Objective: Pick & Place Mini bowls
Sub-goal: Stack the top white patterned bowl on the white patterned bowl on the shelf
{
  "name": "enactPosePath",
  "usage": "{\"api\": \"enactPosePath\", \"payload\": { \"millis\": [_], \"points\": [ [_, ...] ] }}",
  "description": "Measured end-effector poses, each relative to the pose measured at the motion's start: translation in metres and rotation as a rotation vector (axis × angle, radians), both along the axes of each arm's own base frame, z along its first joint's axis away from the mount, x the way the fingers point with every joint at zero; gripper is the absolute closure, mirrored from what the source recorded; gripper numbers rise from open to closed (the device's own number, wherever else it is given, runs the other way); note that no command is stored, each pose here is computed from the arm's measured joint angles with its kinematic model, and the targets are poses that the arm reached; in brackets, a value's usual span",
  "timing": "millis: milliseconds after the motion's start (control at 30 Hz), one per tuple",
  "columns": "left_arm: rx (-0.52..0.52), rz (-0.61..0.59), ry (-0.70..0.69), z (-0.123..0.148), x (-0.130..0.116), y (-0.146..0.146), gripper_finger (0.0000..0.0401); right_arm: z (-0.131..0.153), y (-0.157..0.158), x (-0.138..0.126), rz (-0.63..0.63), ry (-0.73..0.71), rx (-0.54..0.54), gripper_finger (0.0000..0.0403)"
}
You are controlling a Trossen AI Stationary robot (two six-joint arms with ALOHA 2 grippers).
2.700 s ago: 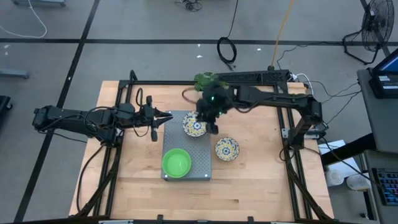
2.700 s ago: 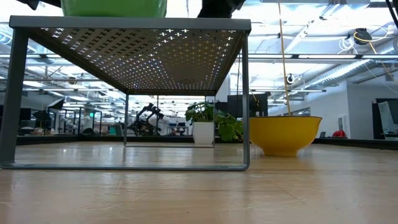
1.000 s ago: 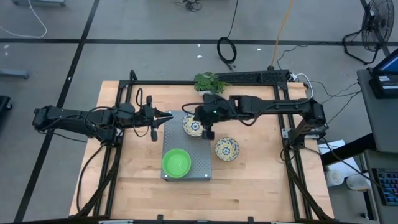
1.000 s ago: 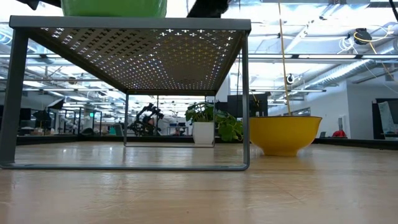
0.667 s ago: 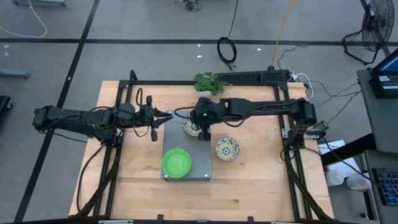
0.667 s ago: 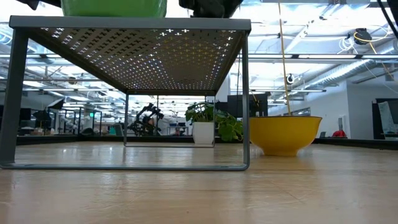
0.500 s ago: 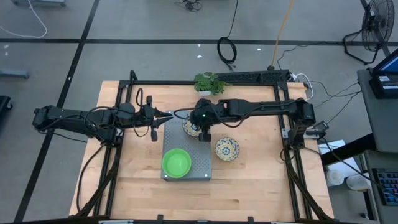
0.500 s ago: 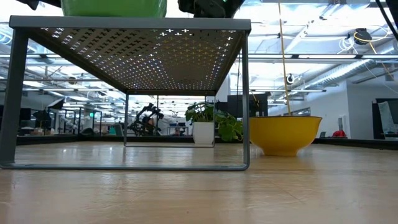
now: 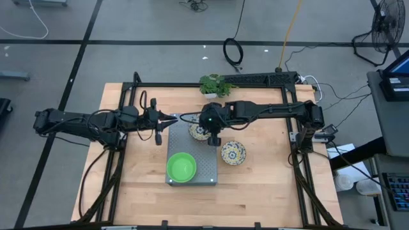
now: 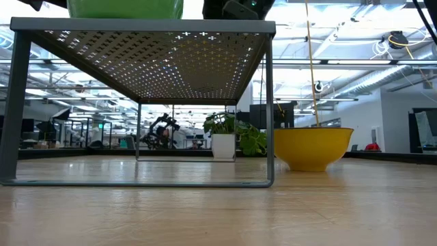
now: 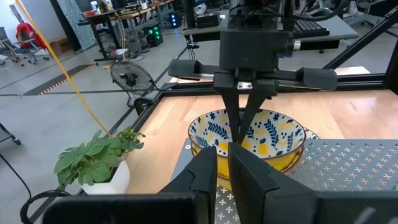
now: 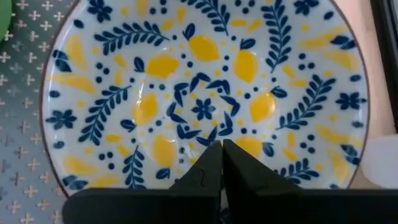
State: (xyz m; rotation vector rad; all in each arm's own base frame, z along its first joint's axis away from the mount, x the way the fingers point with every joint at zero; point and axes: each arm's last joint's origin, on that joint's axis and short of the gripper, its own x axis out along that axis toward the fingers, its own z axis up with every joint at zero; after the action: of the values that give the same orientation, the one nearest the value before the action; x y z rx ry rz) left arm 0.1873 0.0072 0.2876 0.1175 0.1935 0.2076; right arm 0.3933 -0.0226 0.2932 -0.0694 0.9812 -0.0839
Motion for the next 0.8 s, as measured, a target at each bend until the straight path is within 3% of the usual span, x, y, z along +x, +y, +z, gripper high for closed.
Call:
{"api": "enactPosePath", "payload": {
  "millis": [133,267,433,600,800],
  "points": [
    [0.000,0.000,0.000,0.000,0.000,0.000,0.0354,0.003,0.000,0.001,0.000,-0.023,-0.003,0.0403],
    [0.000,0.000,0.000,0.000,0.000,0.000,0.0354,0.011,0.001,0.008,0.011,-0.138,-0.006,0.0403],
    [0.000,0.000,-0.001,0.000,0.000,0.000,0.0354,0.015,0.007,0.017,0.101,-0.236,0.095,0.0403],
    [0.000,0.000,-0.001,0.000,0.000,0.000,0.0354,-0.007,0.006,0.025,0.102,-0.160,0.112,0.0403],
    [0.000,0.000,0.000,0.000,0.000,0.000,0.0354,-0.009,0.005,0.025,0.097,-0.145,0.110,0.0403]
  ]
}}
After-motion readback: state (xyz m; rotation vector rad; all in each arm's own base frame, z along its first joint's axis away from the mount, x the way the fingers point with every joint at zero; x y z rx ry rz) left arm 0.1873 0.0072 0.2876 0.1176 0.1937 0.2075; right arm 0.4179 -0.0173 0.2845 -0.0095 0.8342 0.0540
